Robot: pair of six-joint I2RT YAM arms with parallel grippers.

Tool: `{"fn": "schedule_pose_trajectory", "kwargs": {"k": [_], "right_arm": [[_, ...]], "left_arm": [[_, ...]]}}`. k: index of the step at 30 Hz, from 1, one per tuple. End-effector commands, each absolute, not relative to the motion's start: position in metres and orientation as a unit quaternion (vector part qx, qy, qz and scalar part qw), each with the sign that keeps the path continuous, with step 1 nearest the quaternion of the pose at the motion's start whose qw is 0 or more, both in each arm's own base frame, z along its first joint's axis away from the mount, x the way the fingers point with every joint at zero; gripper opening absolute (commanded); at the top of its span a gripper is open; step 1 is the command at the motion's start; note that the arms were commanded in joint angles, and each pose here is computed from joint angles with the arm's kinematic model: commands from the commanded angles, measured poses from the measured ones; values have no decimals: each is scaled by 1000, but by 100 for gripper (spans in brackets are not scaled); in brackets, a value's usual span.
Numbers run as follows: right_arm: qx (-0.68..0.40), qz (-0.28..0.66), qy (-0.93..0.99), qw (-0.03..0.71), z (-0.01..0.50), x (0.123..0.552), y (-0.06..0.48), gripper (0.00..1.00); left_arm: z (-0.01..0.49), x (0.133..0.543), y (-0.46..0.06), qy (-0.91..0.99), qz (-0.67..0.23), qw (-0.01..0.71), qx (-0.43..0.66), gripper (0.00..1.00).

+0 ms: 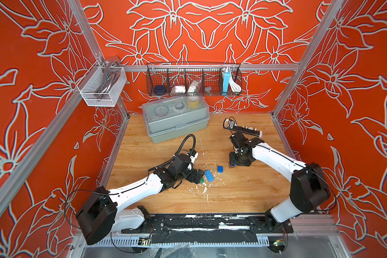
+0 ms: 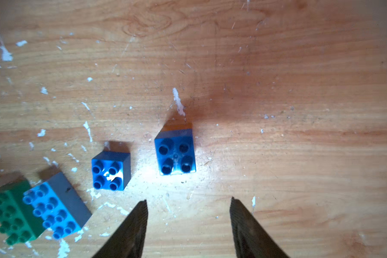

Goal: Assemble a spoon with lego
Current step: Assemble the lego brick with the lego brick, then pick up the lego brick from the center of the board.

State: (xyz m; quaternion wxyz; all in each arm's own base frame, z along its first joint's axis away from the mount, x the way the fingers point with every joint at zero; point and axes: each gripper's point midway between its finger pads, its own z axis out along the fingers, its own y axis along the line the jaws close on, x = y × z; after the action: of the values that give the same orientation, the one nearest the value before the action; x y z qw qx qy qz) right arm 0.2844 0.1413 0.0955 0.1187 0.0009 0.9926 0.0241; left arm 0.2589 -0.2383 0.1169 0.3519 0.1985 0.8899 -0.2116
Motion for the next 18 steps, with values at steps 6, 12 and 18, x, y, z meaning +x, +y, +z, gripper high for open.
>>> {"fn": "schedule_pose_trajectory", "kwargs": {"k": [6,12,18], "right_arm": [[-24,36,992,119,100,280,188,61],[-35,30,994,103,75,284,210,60],[-42,30,995,86,50,285,223,58]], "left_arm": [[115,254,-235,891,-211,351,196,99],[114,253,-233,892,-206,351,197,98],[111,252,-233,893,-205,348,199,98]]}}
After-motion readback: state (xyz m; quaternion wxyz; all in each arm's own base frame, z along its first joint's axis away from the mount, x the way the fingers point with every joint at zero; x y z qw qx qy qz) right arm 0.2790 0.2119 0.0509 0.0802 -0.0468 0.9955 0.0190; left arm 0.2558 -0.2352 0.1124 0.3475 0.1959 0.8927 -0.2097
